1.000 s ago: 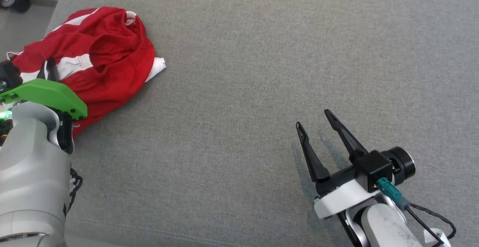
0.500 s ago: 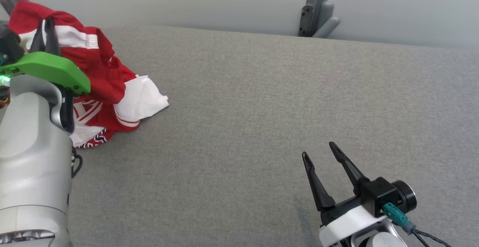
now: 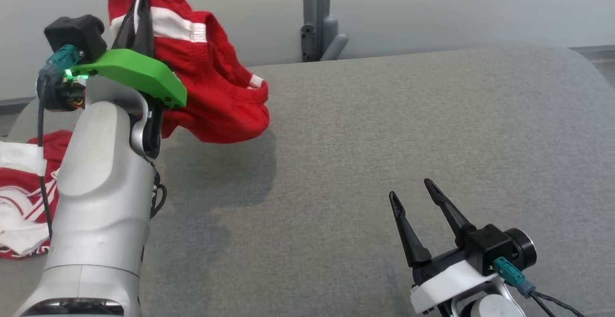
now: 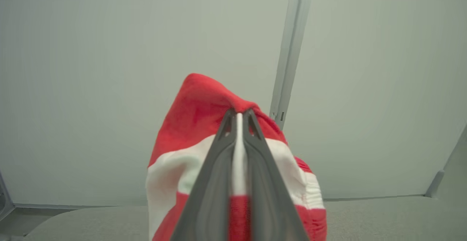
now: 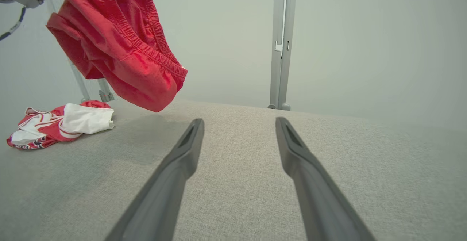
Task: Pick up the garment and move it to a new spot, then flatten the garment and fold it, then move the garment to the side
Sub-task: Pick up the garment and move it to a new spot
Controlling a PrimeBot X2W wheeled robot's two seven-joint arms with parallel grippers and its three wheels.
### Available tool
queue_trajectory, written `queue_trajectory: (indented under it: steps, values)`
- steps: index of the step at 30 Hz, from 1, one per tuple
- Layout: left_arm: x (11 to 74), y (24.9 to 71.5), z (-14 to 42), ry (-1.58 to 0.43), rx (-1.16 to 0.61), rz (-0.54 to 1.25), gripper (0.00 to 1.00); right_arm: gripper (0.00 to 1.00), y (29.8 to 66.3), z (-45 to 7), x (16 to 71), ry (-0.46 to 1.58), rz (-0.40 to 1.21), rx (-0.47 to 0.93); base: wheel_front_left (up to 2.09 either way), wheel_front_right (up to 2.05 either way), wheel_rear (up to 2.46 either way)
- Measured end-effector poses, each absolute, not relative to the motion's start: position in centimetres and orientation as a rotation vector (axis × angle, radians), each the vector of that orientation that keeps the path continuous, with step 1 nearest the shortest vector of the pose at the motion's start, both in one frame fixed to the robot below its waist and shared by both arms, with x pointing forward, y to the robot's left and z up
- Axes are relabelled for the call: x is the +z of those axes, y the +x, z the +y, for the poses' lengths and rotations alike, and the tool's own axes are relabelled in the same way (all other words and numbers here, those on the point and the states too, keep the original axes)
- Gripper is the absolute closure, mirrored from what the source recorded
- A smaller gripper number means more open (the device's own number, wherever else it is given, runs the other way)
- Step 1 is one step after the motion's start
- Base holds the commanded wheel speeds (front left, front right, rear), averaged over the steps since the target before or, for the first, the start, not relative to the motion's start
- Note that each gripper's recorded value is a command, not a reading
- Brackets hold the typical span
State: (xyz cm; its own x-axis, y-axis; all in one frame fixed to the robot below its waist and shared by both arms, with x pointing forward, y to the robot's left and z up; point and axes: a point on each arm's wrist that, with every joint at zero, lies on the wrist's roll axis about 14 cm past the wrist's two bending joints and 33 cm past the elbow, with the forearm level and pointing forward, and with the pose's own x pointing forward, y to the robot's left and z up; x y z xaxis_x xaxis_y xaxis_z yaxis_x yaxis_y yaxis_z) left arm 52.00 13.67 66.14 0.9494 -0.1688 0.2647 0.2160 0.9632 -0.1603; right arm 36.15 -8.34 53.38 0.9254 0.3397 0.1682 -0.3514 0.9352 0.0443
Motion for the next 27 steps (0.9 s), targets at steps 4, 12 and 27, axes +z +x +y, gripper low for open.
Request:
queue_trajectory:
  steps: [4,12,27]
  values:
    - [66.8,52.3,8.2,-0.203,-0.321,-0.255,1.00,0.00,35.5,-10.6,53.6,0.065,-0.166,0.286,0.00,0.00,0.00]
    - [67.3,51.7,-1.8,-0.218,-0.549,-0.241,1.00,0.00,33.9,-14.8,53.6,0.057,-0.169,0.150,0.00,0.00,0.00]
    - [55.0,49.1,-11.9,-0.178,-0.780,0.009,1.00,0.00,32.8,-19.4,52.5,0.069,-0.126,-0.012,0.00,0.00,0.00]
